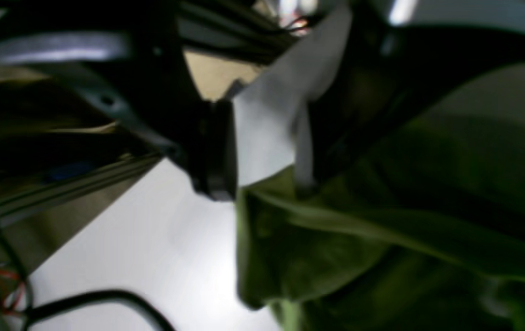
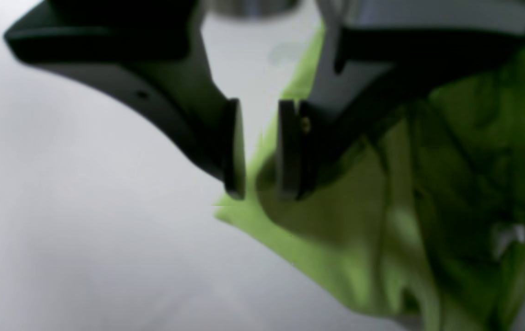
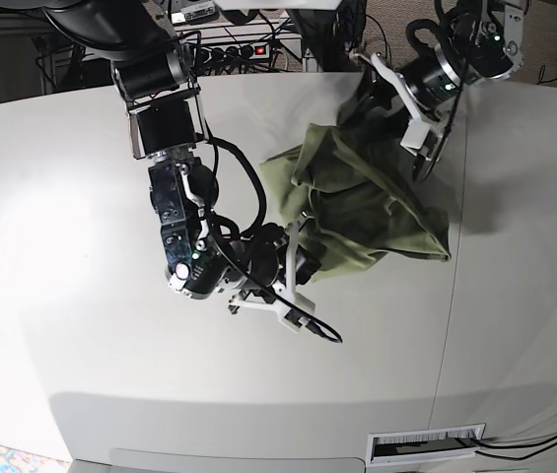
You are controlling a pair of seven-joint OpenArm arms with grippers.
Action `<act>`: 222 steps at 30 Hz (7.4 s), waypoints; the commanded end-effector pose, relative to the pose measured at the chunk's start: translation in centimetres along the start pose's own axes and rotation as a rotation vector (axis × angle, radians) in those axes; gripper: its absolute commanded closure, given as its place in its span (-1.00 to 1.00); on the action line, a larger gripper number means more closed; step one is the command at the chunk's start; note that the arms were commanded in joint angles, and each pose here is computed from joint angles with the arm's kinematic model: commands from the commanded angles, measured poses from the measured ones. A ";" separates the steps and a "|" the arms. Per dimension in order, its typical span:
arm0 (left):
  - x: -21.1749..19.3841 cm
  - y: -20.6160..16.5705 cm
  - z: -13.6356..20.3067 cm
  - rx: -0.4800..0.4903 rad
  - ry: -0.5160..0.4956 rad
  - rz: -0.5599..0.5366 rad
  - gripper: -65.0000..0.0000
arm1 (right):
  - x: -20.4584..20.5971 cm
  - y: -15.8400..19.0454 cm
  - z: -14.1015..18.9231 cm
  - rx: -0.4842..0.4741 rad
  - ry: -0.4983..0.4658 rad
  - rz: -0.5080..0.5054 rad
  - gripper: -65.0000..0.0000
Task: Fold the T-shirt properly
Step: 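Lift the shirt's end with the left gripper, raising the bundle, then pull the raised fabric with the left gripper and lower it onto the bundle, then press the bundle with both grippers to tuck the loose fabric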
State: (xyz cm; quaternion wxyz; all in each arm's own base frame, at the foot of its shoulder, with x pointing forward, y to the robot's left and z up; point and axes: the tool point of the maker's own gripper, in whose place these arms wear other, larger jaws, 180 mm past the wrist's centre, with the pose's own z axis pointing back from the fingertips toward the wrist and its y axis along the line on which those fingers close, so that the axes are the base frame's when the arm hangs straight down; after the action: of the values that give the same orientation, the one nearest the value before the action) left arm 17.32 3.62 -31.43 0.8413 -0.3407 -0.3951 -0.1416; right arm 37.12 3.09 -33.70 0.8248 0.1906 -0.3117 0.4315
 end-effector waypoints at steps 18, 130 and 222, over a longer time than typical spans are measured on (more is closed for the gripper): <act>0.7 -0.6 -1.2 -0.016 -0.107 0.044 0.20 | 2.2 -0.5 0.7 -0.012 -0.053 0.022 0.58; 3.7 9.6 7.8 0.401 -0.015 -0.271 0.48 | 4.5 -2.3 0.0 -0.112 -0.210 0.076 0.96; 8.1 12.3 3.1 0.030 -0.165 -0.042 1.00 | -1.8 4.4 -4.9 0.108 -0.017 0.017 1.00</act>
State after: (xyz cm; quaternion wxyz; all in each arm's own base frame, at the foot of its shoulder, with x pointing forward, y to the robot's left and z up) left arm 26.24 14.81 -31.43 0.8262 -0.3237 -0.4446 -0.1222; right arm 33.15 6.63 -40.08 0.8178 0.2302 -0.2696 0.4533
